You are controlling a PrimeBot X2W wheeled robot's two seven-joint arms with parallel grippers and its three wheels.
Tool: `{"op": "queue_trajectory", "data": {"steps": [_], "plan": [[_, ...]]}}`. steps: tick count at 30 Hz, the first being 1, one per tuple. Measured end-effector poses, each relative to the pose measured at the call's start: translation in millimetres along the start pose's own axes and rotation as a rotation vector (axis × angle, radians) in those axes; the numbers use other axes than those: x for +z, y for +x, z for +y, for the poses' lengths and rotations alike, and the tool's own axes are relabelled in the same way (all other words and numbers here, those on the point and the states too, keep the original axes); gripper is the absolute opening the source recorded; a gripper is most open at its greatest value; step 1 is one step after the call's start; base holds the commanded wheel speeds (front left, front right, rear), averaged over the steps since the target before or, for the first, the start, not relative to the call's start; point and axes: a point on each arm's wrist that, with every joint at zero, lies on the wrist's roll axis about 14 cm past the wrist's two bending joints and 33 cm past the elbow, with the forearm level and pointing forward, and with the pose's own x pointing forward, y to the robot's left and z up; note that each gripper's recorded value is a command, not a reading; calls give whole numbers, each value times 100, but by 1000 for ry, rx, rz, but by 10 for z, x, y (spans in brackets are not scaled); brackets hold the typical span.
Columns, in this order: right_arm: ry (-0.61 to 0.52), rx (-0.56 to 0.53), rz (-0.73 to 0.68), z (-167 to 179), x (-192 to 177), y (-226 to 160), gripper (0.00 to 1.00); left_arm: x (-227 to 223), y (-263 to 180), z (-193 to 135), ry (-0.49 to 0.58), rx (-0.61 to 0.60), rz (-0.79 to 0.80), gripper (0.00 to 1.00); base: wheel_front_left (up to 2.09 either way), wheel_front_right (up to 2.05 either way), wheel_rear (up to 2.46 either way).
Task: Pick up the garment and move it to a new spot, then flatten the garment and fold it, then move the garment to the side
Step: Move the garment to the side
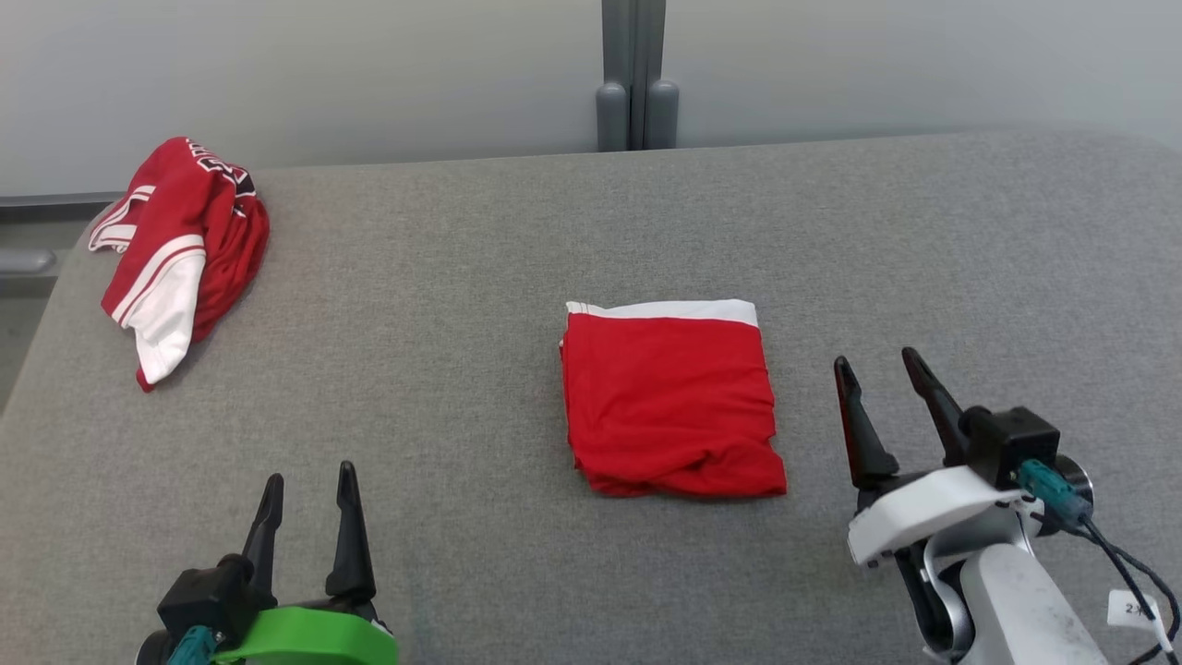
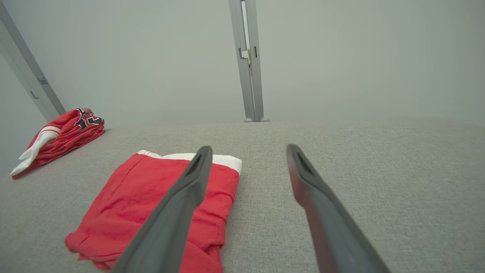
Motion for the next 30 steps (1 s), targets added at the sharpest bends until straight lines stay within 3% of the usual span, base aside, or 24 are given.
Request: {"op": "queue_trajectory", "data": {"steps": [6,18,29,30], "plan": [[-34,46,114,117,-26,270,100,67,23,-46,5,-15,-21,100,0,0,0],[16,69,490,197,-725,461,100,157,54,0,-10,11,-48,100,0,0,0],[66,119,686,374,-1278,521,100,101,64,216,-7,86,-28,100,0,0,0],[69,123,689,388,-1291,540,78,97,68,219,-6,88,-26,100,0,0,0]]}}
